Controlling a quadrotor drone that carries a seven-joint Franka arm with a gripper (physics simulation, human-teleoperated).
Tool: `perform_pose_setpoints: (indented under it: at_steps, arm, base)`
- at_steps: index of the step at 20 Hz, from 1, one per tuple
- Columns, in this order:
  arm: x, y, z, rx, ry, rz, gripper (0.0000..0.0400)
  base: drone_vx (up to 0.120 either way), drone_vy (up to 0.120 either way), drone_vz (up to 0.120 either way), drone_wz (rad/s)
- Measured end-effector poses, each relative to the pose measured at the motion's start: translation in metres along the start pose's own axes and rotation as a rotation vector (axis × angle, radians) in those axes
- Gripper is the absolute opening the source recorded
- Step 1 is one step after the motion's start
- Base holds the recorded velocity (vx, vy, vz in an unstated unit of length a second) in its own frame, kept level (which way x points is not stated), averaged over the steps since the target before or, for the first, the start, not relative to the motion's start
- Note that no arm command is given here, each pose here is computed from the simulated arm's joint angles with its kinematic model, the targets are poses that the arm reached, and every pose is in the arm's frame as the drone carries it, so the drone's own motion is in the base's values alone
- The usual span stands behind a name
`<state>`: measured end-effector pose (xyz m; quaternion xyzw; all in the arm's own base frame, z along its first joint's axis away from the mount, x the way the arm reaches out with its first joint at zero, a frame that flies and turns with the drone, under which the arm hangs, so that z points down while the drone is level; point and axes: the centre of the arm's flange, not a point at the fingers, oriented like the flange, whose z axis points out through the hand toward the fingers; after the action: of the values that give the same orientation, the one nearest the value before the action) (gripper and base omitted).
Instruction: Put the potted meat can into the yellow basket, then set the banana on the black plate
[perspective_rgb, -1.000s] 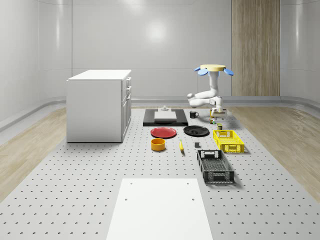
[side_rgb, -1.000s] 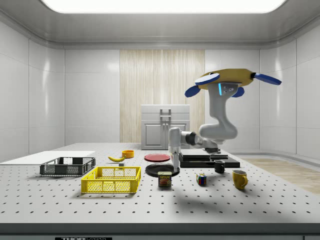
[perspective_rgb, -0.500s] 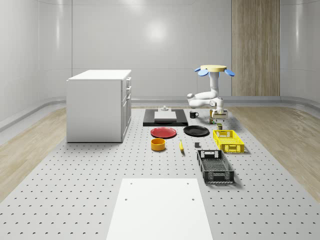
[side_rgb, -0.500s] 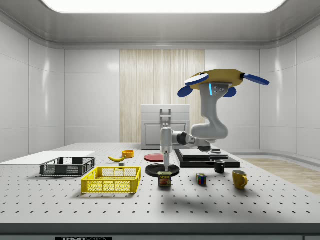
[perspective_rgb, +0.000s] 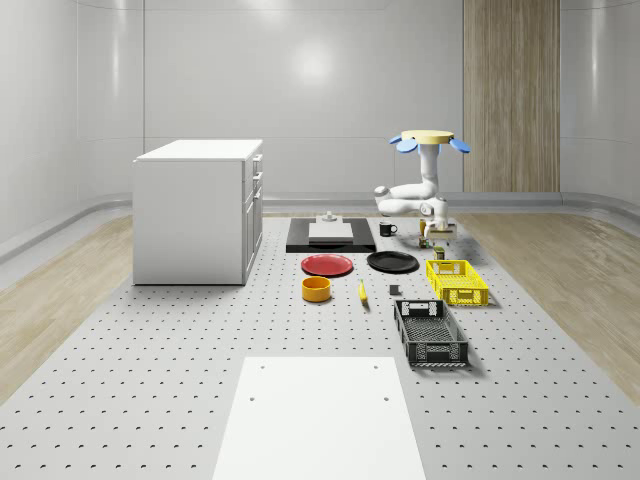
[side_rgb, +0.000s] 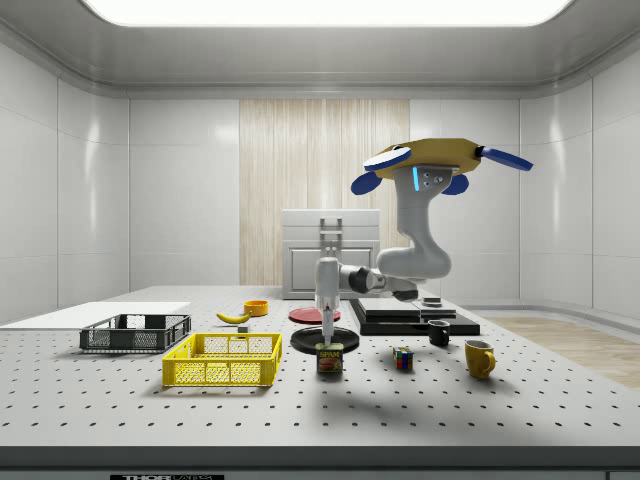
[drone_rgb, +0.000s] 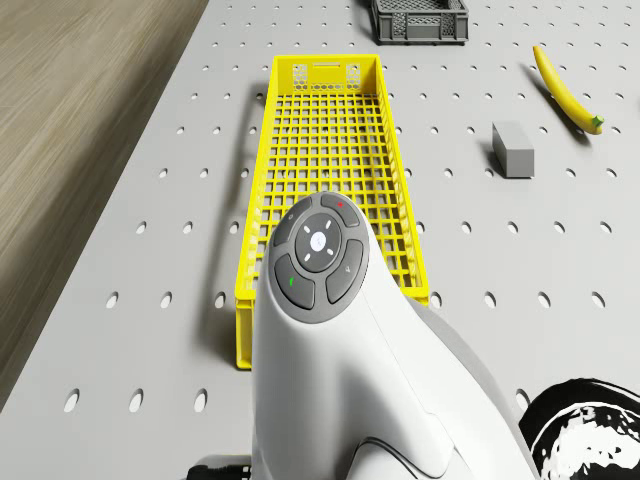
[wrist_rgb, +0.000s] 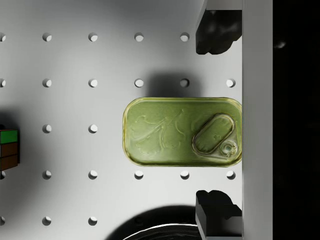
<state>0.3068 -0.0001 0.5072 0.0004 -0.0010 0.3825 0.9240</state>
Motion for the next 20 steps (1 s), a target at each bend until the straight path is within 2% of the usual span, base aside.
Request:
perform_pose_setpoints:
  at_steps: [7,20]
  arm:
    - [0.000,0.000,0.023,0.000,0.000,0.000,0.0400]
    - [0.004,0.004,0.038,0.000,0.000,0.000,0.0400]
  base:
    - [0.000,0.000,0.000,0.000]
    - [0.000,0.000,0.000,0.000]
